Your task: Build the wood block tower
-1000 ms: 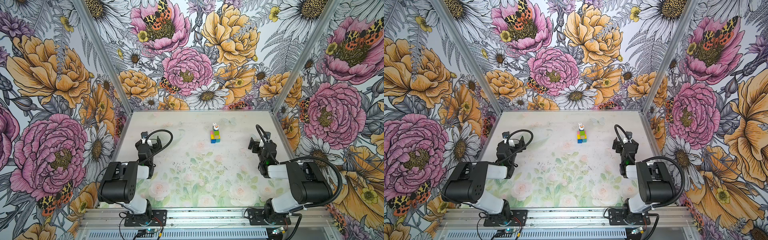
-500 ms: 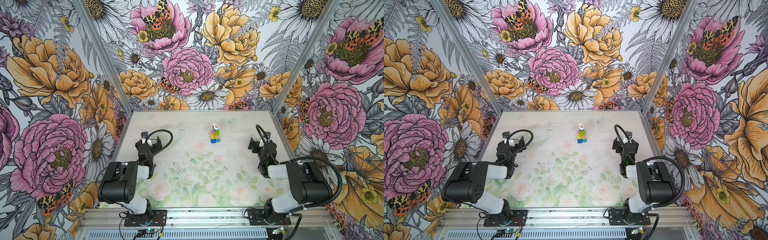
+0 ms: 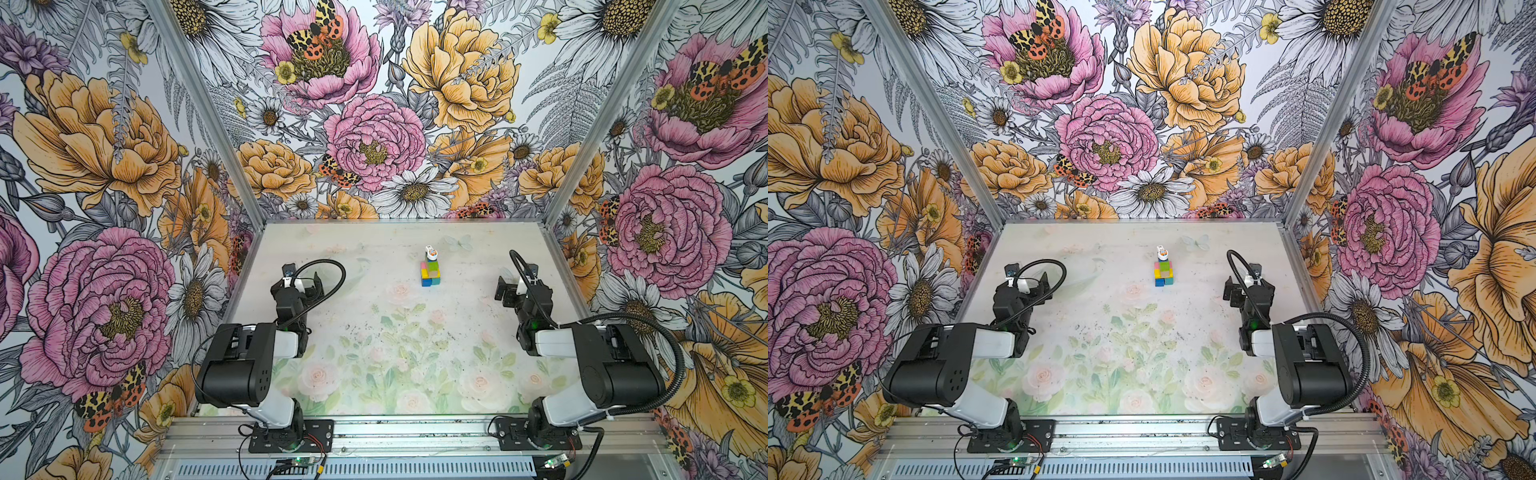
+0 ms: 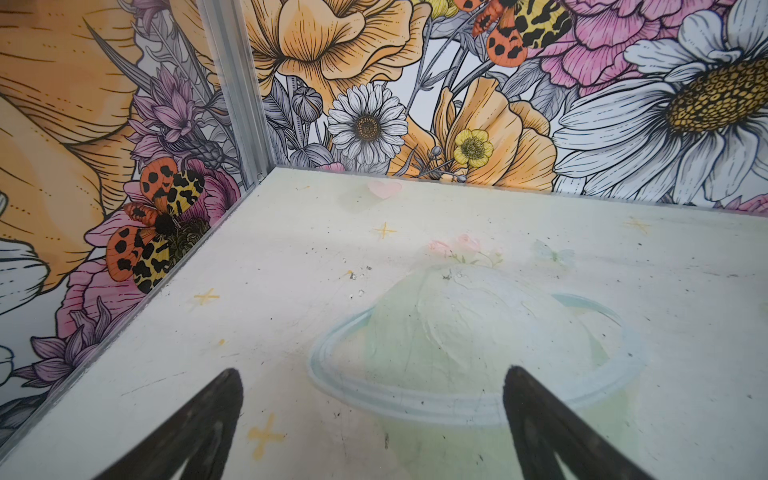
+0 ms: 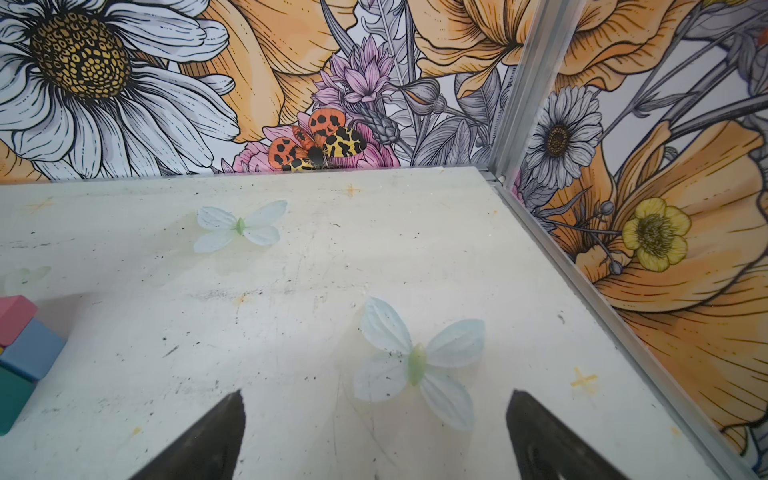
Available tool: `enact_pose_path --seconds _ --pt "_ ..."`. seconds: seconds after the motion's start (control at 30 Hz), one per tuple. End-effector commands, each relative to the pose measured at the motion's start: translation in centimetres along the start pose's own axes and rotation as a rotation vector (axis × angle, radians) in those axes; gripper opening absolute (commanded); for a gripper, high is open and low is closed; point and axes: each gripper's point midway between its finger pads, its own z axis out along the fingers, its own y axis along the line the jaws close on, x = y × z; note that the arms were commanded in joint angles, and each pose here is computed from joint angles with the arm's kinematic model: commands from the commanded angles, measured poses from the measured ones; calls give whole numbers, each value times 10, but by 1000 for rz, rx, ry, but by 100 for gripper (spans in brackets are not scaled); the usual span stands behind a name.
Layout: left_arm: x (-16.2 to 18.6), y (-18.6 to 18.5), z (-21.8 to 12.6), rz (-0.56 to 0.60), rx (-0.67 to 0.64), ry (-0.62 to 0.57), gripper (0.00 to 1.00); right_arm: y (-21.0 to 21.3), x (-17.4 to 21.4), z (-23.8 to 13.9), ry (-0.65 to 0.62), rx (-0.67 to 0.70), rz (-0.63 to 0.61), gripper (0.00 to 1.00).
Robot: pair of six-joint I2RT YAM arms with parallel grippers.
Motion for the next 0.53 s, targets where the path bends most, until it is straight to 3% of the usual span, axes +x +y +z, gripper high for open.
enact_pose_path --seconds 0.0,0.5 --pt "-6 -3 0 -5 9 -16 99 4 -10 4 -22 -19 -7 100" --pt "-6 -3 0 -6 9 -16 99 3 -9 4 -21 -23 -2 100"
